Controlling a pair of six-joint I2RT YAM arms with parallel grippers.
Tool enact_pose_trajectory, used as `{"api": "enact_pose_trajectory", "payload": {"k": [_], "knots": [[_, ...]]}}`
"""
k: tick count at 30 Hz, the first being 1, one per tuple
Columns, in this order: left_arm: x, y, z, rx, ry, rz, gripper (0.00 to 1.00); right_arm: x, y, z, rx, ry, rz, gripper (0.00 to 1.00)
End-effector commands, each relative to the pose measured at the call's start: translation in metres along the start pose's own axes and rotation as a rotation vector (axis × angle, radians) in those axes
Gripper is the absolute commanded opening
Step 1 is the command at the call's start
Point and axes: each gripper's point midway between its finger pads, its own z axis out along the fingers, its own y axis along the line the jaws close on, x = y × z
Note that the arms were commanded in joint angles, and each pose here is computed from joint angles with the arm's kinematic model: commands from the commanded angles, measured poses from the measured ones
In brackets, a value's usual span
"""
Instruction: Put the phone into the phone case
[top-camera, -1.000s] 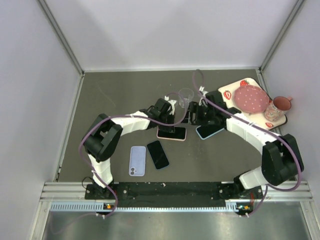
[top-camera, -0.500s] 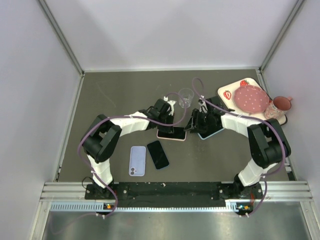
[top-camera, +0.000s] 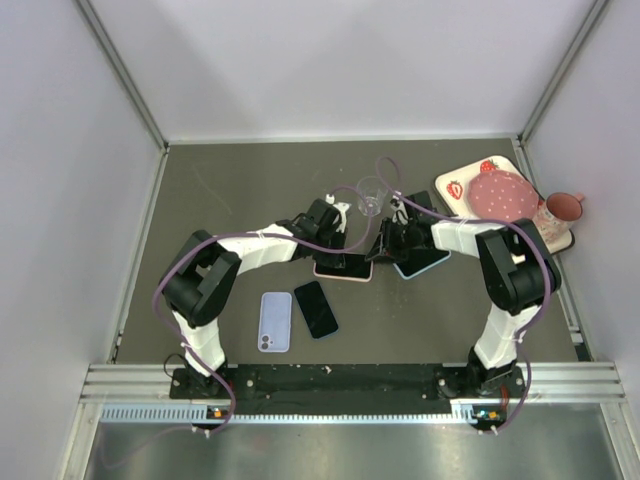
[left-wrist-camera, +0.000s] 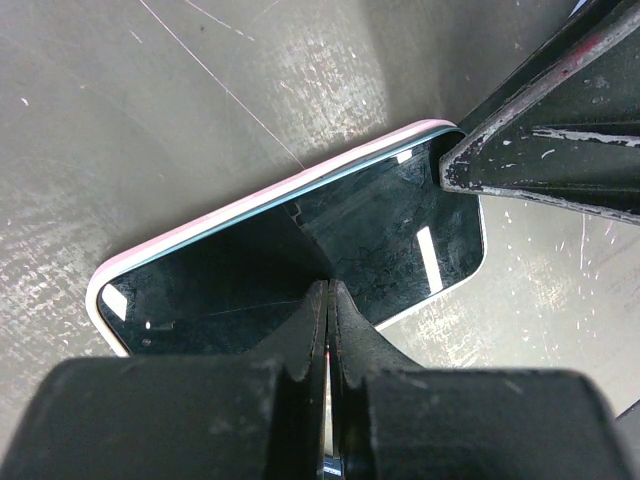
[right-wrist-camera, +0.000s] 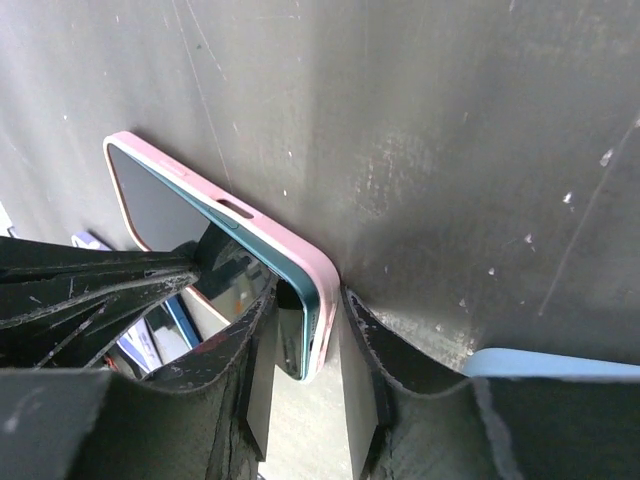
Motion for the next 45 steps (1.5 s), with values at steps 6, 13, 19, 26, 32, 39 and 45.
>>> {"api": "enact_pose_trajectory", "payload": {"k": [6, 13, 19, 26, 32, 39, 45], "knots": [[0.061, 0.035, 0.001, -0.142, 0.191, 0.006, 0.00, 0.005, -0.032, 0.019, 0.112, 0.013, 0.006, 0.19], [0.063, 0.035, 0.002, -0.148, 0.196, 0.008, 0.00, 0.017, -0.053, 0.021, 0.221, 0.055, -0.017, 0.13], [0.062, 0.040, 0.004, -0.177, 0.196, 0.010, 0.00, 0.027, -0.062, 0.026, 0.314, 0.083, -0.067, 0.06], [0.057, 0.039, 0.000, -0.181, 0.185, 0.018, 0.00, 0.028, -0.070, 0.027, 0.436, 0.091, -0.139, 0.01], [0.054, 0.040, -0.002, -0.189, 0.173, 0.024, 0.00, 0.030, -0.091, 0.023, 0.561, 0.111, -0.172, 0.00], [0.051, 0.039, -0.005, -0.196, 0.161, 0.028, 0.00, 0.020, -0.091, 0.007, 0.727, 0.025, -0.323, 0.00], [0.045, 0.038, -0.007, -0.197, 0.138, 0.031, 0.00, 0.010, -0.070, -0.003, 0.780, -0.065, -0.428, 0.00]]}}
